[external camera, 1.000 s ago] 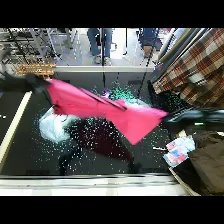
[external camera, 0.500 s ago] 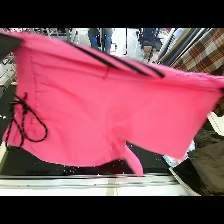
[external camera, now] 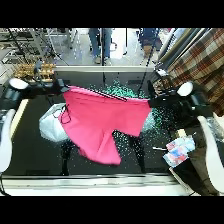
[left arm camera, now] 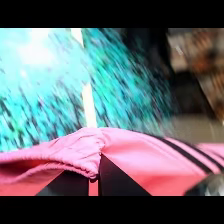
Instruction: Fold the clothes and pants, and hang the long-sleeved shirts on hangers.
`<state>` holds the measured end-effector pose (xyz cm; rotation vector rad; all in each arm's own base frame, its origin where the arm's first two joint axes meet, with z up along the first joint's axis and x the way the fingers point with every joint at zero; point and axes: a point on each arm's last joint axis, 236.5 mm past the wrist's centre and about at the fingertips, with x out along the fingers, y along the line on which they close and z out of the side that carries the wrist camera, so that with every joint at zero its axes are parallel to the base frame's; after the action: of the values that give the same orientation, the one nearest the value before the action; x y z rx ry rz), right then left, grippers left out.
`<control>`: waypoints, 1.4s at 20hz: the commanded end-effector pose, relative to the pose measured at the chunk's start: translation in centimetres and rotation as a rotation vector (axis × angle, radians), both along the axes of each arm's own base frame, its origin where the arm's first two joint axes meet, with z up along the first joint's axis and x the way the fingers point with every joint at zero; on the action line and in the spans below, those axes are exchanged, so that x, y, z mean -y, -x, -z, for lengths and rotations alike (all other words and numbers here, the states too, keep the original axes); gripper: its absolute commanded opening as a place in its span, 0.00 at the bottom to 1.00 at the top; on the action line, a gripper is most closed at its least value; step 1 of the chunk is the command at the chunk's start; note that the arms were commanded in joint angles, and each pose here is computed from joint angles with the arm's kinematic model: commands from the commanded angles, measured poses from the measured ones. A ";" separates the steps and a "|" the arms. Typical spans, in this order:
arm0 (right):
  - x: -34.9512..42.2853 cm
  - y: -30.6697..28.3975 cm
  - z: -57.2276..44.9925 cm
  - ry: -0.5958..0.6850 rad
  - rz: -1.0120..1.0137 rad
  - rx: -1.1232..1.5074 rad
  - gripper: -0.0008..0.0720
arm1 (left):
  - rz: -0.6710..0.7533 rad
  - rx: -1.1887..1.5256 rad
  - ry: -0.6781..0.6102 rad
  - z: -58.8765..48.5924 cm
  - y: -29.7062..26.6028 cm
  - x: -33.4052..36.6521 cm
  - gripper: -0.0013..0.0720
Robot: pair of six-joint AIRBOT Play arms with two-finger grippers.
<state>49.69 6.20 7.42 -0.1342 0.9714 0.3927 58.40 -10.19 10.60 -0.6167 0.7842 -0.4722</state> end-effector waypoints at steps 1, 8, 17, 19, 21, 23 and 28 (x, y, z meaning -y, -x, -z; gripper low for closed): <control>-0.2 -5.1 2.5 -0.024 0.070 0.115 0.03 | -0.164 0.042 0.000 4.8 -5.0 -1.6 0.04; -1.0 0.9 -10.7 0.017 -0.027 0.271 0.03 | 0.118 0.241 -0.104 -9.2 3.6 -0.2 0.04; 0.9 29.9 -40.1 0.163 -0.060 0.947 0.03 | 0.295 0.993 -0.252 -40.0 38.5 6.8 0.04; 1.1 34.8 -44.3 0.183 -0.045 1.141 0.03 | 0.189 1.198 -0.244 -44.7 44.7 6.7 0.04; 1.3 37.8 -47.0 0.189 -0.031 1.260 0.03 | 0.099 1.356 -0.221 -48.0 49.9 6.3 0.04; 1.4 39.0 -48.9 0.203 -0.024 1.333 0.03 | 0.049 1.401 -0.224 -49.0 50.9 5.8 0.04; 0.3 27.3 -42.5 0.209 -0.110 1.013 0.03 | 0.185 0.898 -0.139 -40.5 36.0 5.6 0.04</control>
<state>16.90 5.14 53.85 -0.5146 -0.1728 0.1907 16.16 -15.79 55.84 -0.0636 -0.2329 -0.7450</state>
